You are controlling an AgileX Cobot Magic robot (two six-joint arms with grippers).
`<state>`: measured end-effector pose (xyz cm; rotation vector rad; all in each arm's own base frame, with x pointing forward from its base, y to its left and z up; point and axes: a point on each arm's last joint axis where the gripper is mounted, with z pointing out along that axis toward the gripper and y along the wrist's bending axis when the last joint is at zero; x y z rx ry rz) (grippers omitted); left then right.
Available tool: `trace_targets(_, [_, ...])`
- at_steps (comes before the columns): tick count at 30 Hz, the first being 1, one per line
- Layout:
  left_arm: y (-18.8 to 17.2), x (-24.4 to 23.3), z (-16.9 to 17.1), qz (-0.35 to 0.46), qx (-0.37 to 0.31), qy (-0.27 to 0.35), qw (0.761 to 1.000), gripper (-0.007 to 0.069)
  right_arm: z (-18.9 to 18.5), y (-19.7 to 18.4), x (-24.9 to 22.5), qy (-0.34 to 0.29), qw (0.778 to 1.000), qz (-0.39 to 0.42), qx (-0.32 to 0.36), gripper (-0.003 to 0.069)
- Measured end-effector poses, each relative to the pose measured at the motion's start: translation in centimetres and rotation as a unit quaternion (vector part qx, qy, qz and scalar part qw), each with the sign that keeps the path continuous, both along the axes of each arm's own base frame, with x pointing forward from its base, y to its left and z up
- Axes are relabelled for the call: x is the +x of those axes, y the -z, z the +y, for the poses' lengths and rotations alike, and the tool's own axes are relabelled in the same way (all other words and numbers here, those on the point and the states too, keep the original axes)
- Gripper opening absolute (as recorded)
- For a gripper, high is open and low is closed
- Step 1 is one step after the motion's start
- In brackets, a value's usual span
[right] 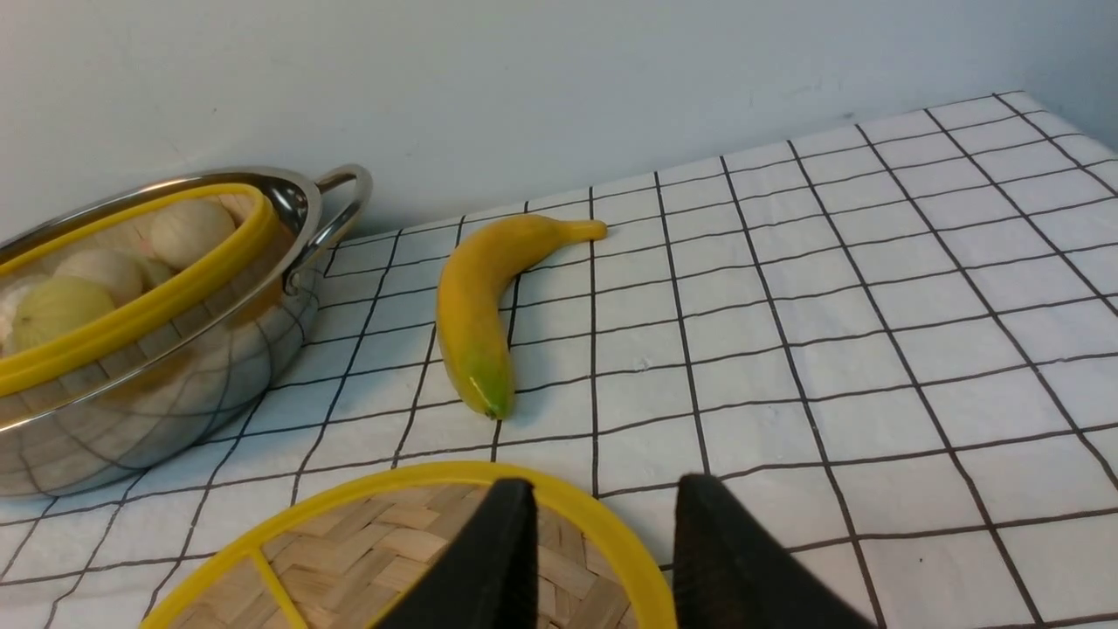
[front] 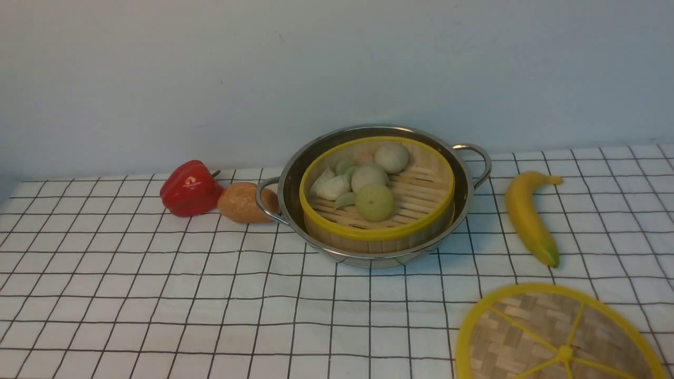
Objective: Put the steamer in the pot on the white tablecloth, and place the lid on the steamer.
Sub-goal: 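Move the gripper down to the bamboo steamer lid and grasp its center knob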
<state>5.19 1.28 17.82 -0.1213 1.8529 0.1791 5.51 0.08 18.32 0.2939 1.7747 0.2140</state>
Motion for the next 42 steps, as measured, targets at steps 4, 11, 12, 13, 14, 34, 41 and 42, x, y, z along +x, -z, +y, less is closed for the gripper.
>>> trace_targets(4, [0.0,0.0,0.0,0.000,0.002,0.000,1.000,0.0181,0.0,0.0,0.0,0.000,1.000,0.000,0.000,0.0242])
trace_targets(11, [0.0,0.0,0.0,0.000,0.003,0.000,1.000,0.0191,0.0,0.0,0.0,0.000,1.000,-0.001,0.000,0.0242])
trace_targets(12, [0.0,0.0,0.0,0.000,0.003,0.000,1.000,0.0191,0.0,-0.1,0.0,0.000,1.000,-0.003,0.001,0.0242])
trace_targets(13, [0.0,0.0,0.0,0.000,0.003,0.000,1.000,0.0192,0.0,-0.2,0.0,0.001,1.000,-0.011,0.009,0.0242])
trace_targets(14, [0.0,0.0,0.0,0.000,0.003,0.000,1.000,0.0195,0.1,-0.7,0.0,0.000,1.000,-0.019,0.020,0.0242])
trace_targets(34, [0.0,0.0,0.0,0.001,0.005,0.000,1.000,0.0223,4.7,-14.7,4.4,-0.252,0.944,0.136,0.166,0.0242])
trace_targets(41, [0.0,0.0,0.0,0.000,0.005,0.000,1.000,0.0241,3.7,-13.4,9.8,-0.308,0.890,0.337,0.012,0.0237])
trace_targets(42, [0.0,0.0,0.0,0.000,0.005,0.000,1.000,0.0241,3.2,-12.9,10.4,-0.300,0.885,0.355,-0.012,0.0239])
